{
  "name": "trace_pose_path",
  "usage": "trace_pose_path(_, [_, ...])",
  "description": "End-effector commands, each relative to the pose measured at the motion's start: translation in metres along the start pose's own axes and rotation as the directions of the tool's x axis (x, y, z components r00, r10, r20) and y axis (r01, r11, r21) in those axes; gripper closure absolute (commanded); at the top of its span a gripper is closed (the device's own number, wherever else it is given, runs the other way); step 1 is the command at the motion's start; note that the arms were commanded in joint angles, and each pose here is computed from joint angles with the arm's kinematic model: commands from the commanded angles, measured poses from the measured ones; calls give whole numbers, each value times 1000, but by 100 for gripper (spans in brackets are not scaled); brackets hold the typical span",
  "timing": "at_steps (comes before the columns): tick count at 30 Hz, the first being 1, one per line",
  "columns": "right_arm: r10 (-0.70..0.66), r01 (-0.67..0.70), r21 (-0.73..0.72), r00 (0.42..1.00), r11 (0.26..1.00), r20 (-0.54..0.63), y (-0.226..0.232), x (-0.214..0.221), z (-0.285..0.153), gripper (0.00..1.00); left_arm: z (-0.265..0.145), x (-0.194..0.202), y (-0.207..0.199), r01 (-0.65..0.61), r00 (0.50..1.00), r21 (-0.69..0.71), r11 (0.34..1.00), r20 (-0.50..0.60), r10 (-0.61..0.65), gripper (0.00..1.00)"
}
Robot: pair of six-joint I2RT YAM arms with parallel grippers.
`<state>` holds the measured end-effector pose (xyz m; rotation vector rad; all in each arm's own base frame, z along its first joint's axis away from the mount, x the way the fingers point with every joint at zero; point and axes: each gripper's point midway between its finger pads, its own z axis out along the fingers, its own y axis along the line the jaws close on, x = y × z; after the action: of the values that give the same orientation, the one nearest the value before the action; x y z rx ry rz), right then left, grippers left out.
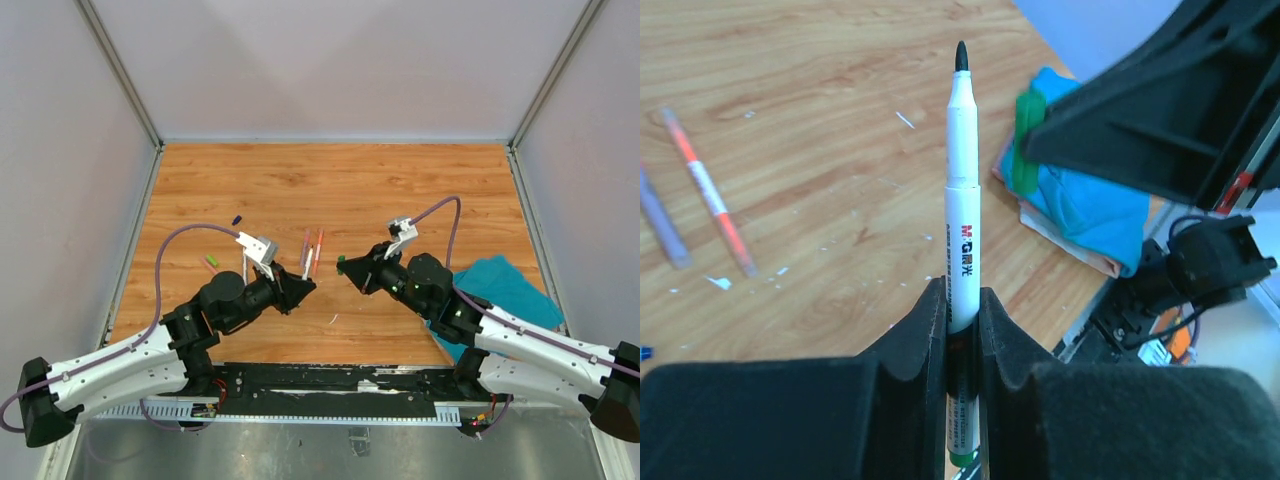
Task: Insert the pens into the pen caps
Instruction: Insert the pen cap onto the pen.
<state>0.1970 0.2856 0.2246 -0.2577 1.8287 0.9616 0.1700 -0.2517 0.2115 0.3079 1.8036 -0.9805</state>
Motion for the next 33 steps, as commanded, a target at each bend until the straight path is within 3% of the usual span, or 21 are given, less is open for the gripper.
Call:
trace_pose_path(1, [179,-164,-87,962,983,207,15,-46,-7,99,4,-20,-30,8,993,116,993,114,-22,100])
trace_pose_path(7, [292,-256,-150,903,955,314,18,-67,-14,99,8,-5,-49,-19,997,194,981,74,4,100])
trace_pose_path(14, [335,-275,-211,872,938,356,26,-81,-19,99,10,7,-59,-38,999,235,971,39,29,100])
trace_pose_path(33, [322,-237,-268,884,934,340,40,-84,-21,99,14,12,-60,-42,999,234,971,25,37,100])
